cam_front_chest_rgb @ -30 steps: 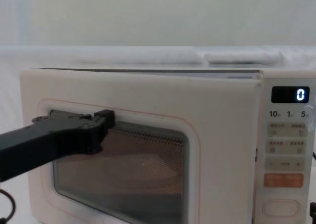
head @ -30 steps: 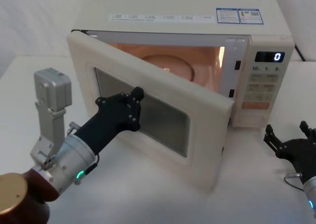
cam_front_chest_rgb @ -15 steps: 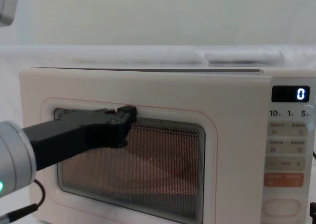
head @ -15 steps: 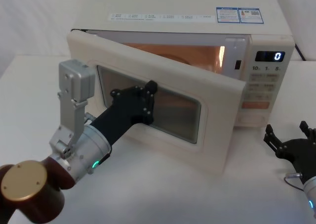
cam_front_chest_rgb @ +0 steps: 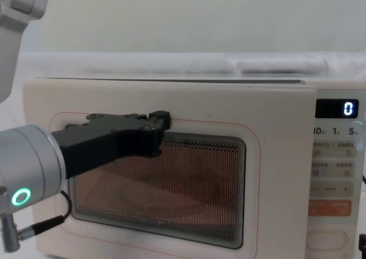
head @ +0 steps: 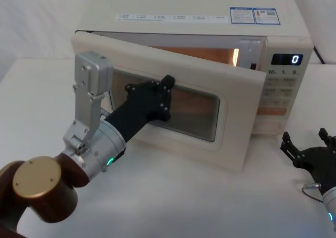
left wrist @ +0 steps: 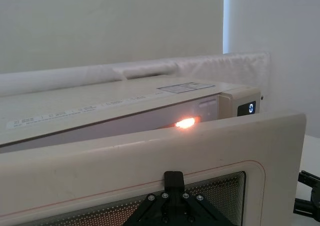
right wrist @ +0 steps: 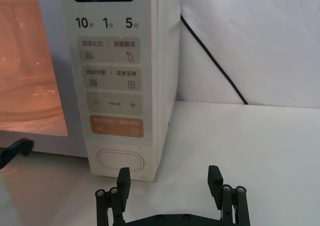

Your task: Press the button to open the microwave door with one hand; close the microwave door with the other hand.

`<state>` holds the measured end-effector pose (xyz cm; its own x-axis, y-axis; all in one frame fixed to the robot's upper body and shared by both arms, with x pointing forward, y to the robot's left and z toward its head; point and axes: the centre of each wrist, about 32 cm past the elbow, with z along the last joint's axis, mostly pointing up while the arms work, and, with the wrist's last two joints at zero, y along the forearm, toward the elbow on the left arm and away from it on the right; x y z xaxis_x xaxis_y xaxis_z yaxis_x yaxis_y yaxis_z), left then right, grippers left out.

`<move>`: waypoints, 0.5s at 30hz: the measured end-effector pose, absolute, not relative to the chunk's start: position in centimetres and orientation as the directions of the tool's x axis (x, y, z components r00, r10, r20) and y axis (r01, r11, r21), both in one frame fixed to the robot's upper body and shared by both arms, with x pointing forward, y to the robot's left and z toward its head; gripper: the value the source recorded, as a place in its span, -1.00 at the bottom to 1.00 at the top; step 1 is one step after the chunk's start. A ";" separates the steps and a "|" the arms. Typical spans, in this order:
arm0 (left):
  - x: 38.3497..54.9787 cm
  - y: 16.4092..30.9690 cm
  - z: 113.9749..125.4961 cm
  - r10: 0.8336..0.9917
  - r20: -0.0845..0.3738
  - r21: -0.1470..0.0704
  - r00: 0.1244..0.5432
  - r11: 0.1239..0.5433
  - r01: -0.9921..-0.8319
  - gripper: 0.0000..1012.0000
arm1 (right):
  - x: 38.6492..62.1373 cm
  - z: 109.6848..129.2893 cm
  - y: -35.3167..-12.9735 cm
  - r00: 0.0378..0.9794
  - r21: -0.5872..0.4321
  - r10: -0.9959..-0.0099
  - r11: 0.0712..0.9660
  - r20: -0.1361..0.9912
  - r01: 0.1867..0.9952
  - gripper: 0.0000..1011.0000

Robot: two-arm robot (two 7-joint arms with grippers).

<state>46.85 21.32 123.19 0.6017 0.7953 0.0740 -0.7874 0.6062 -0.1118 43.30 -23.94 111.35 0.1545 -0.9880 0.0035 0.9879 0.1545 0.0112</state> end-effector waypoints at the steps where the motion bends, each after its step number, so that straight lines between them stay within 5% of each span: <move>1: 47.0 21.2 123.3 0.795 0.076 -0.111 0.601 0.606 -0.788 -1.00 | 43.3 111.4 -23.9 0.154 0.011 -0.988 0.154 0.004 0.988 0.98; 15: 48.2 20.1 123.8 0.803 0.087 -0.110 0.589 0.596 -0.796 -1.00 | 43.3 111.4 -23.9 0.154 0.011 -0.988 0.154 0.003 0.988 0.98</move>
